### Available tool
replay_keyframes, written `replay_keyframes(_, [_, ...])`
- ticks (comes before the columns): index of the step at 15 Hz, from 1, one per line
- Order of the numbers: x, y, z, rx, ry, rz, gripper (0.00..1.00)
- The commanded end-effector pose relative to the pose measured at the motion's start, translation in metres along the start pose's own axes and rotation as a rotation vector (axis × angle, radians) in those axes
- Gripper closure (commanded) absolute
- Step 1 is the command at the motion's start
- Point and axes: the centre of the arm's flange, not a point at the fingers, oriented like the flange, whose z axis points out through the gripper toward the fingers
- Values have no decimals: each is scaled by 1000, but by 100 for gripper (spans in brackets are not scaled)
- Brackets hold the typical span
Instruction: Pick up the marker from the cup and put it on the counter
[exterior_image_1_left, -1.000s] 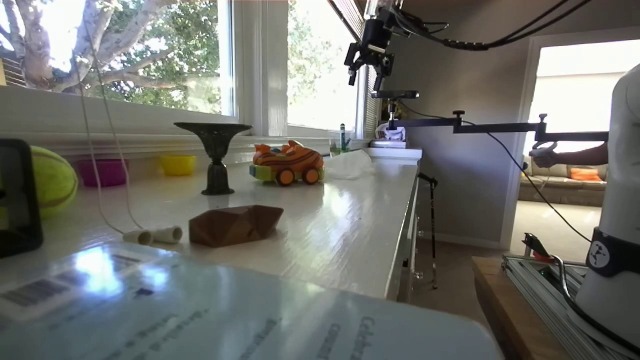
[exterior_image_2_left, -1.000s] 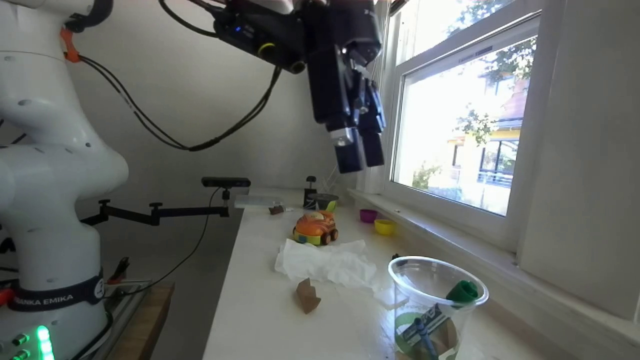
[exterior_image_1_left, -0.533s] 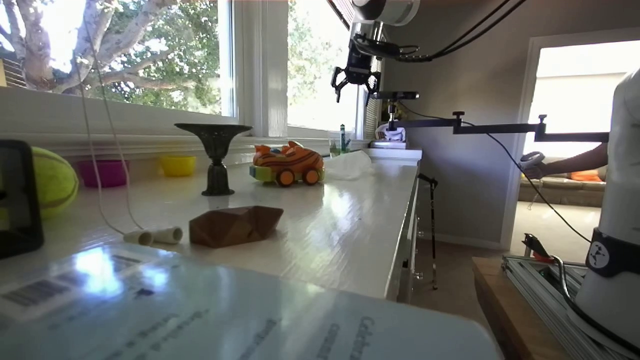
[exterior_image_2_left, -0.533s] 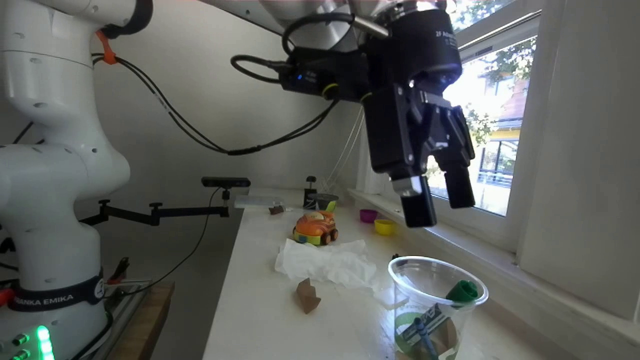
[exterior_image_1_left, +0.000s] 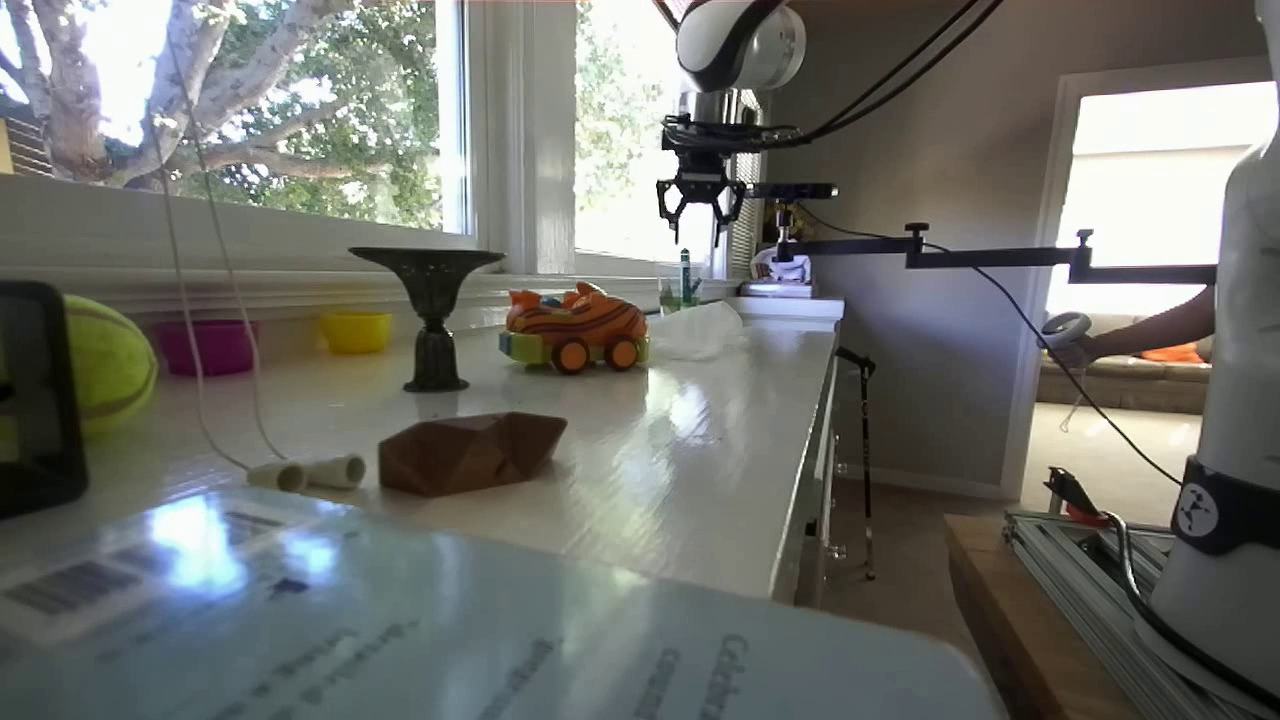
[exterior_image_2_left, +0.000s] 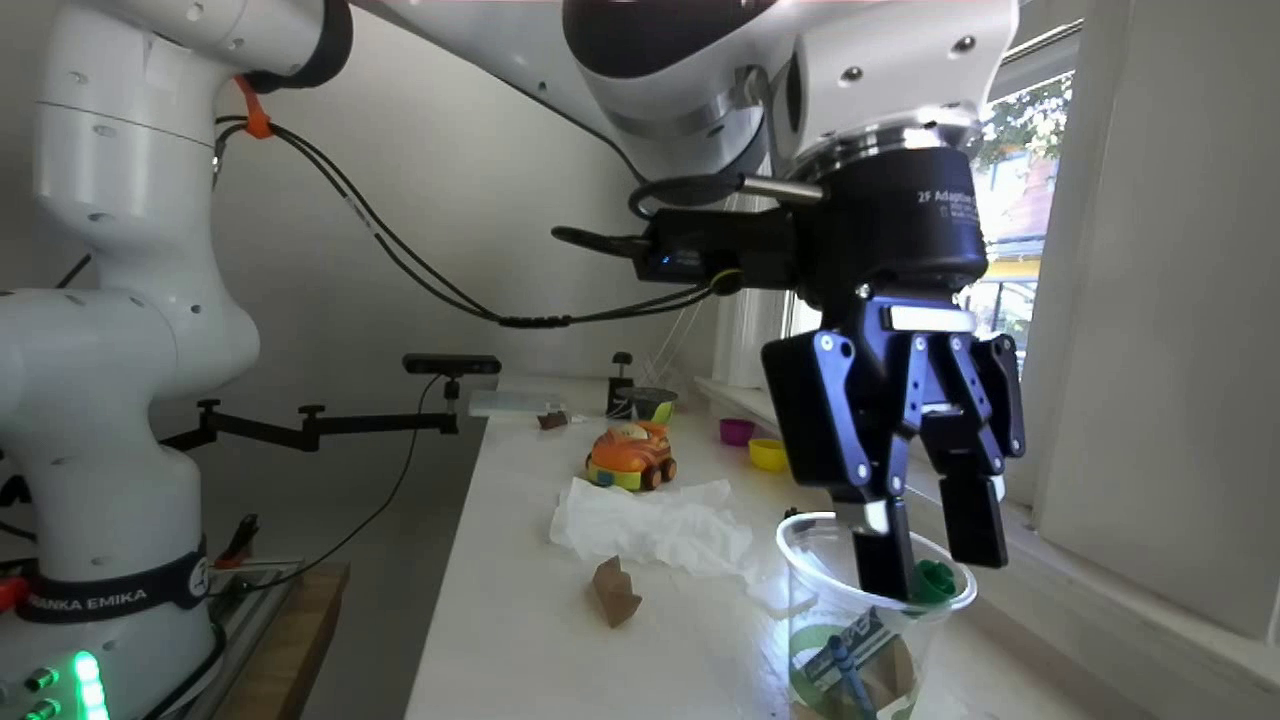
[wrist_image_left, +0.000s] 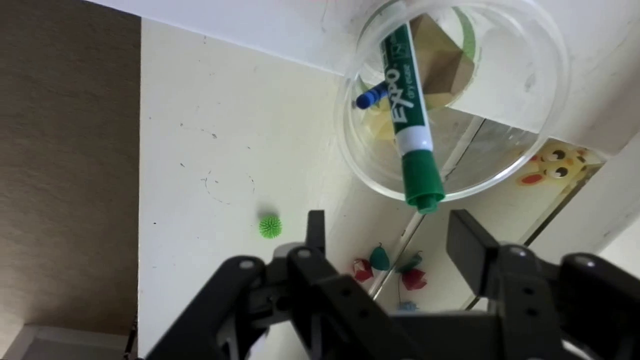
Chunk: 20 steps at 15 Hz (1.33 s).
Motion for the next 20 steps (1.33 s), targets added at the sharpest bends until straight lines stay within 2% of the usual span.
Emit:
replay_keyframes(1, [0,-10,1,-40,16,50,52])
replay_keyframes(2, [-1,-12,3,-42,14,56,57])
replay_keyframes(4, [-1,-16,0,-37,17,63,53])
replay_keyframes(5, [-1,-20,-2,-33,19,66,59])
replay_keyframes(7, [-3,-25,-4,-27,19,68,57])
replay_keyframes(10, [-8,-29,-4,-29,17,59,33])
replay_keyframes(11, [-9,-30,-4,-29,16,58,44])
replay_keyframes(12, [-10,-31,-4,-30,15,57,43])
replay_keyframes(14, [-12,-31,-2,-34,12,56,55])
replay_keyframes(15, [-12,-31,-2,-36,12,56,73])
replay_keyframes(16, [-12,-30,-1,-38,11,56,80])
replay_keyframes(17, [-12,-30,0,-40,10,56,86])
replay_keyframes(18, [-12,-29,1,-42,10,57,84])
replay_keyframes(19, [-12,-28,1,-44,9,58,88])
replay_keyframes(20, [-11,-28,1,-43,10,59,97])
